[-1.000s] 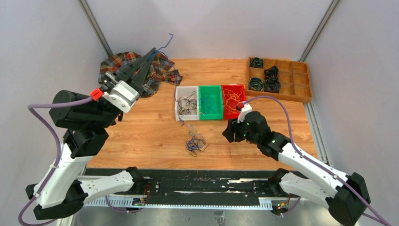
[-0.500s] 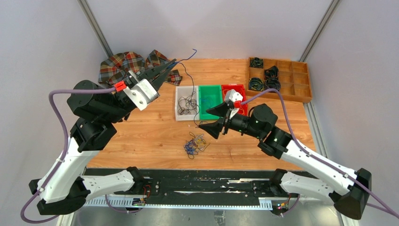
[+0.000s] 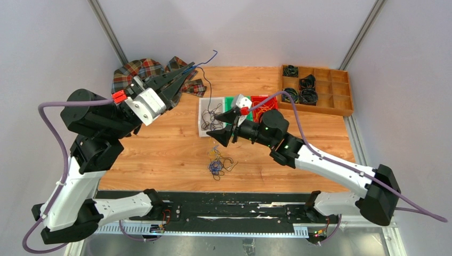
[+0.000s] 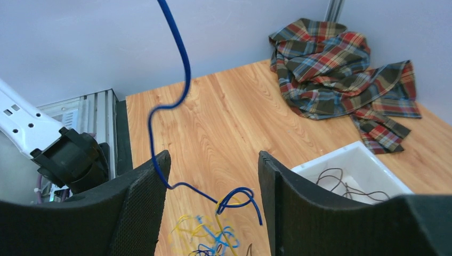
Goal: Untangle the cables
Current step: Untie the cable, then place the cable in the bin.
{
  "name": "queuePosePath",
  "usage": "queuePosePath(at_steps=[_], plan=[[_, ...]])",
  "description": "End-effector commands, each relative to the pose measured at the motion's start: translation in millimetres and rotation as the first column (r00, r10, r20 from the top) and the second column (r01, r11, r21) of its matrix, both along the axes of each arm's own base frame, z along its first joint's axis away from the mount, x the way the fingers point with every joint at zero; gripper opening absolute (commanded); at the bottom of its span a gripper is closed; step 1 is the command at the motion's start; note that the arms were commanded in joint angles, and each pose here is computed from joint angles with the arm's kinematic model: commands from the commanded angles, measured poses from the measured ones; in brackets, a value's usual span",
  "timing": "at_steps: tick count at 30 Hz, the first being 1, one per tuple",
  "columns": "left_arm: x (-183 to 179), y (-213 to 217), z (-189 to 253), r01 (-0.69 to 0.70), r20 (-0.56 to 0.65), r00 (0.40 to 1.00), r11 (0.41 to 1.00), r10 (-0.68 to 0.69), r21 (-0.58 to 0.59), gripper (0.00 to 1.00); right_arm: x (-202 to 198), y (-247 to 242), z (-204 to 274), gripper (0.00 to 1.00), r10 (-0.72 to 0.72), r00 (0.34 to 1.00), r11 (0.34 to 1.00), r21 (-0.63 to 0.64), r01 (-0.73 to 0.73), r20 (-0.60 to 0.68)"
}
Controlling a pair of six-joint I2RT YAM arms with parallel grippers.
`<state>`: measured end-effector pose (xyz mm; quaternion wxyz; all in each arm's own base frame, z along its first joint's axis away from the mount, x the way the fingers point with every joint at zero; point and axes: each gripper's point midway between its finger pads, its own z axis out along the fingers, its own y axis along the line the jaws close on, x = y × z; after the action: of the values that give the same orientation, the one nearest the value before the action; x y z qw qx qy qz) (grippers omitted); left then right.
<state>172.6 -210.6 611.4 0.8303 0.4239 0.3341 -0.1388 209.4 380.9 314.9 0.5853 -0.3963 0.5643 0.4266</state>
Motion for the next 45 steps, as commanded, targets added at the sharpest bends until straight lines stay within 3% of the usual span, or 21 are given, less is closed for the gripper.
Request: queuePosePath(at_steps=[1, 15, 24, 30, 34, 39, 43, 45], plan=[[-10.1, 1.3, 15.7, 0.035, 0.023, 0.999, 0.999, -0.034, -0.024, 0.01, -6.9, 15.4, -2.7, 0.60, 0.046, 0.999, 0.998, 0.046, -0.046, 0.001], [-27.2, 17.5, 62.7, 0.048, 0.115, 0.993, 0.994, -0.036, -0.101, 0.01, 16.4, 14.0, -137.0, 0.39, -0.117, 0.969, 0.991, -0.087, 0.100, -0.216], [-38.4, 36.2, 105.2, 0.011, 0.245, 0.969, 0.987, 0.028, -0.158, 0.01, 9.5, -8.7, -208.1, 0.20, -0.203, 0.919, 0.976, -0.143, 0.163, -0.337], [-46.4, 53.5, 139.6, -0.029, 0.345, 0.933, 0.974, 0.107, -0.225, 0.01, 5.5, -32.2, -243.3, 0.02, -0.280, 0.889, 0.955, -0.198, 0.219, -0.364], [-48.9, 76.0, 168.9, -0.077, 0.392, 0.893, 0.934, 0.220, -0.349, 0.01, 2.2, -43.3, -258.7, 0.01, -0.311, 0.874, 0.943, -0.233, 0.236, -0.374], [-46.3, 104.3, 196.0, -0.120, 0.358, 0.871, 0.854, 0.335, -0.506, 0.01, -1.2, -53.5, -272.8, 0.01, -0.338, 0.860, 0.932, -0.263, 0.250, -0.382], [-38.2, 84.8, 179.7, -0.105, 0.340, 0.901, 0.894, 0.271, -0.435, 0.01, -1.1, -56.7, -275.0, 0.02, -0.349, 0.857, 0.928, -0.268, 0.259, -0.379], [-35.8, 71.8, 164.6, -0.087, 0.338, 0.914, 0.920, 0.226, -0.382, 0.01, 0.1, -55.2, -266.8, 0.15, -0.344, 0.862, 0.931, -0.258, 0.260, -0.372]])
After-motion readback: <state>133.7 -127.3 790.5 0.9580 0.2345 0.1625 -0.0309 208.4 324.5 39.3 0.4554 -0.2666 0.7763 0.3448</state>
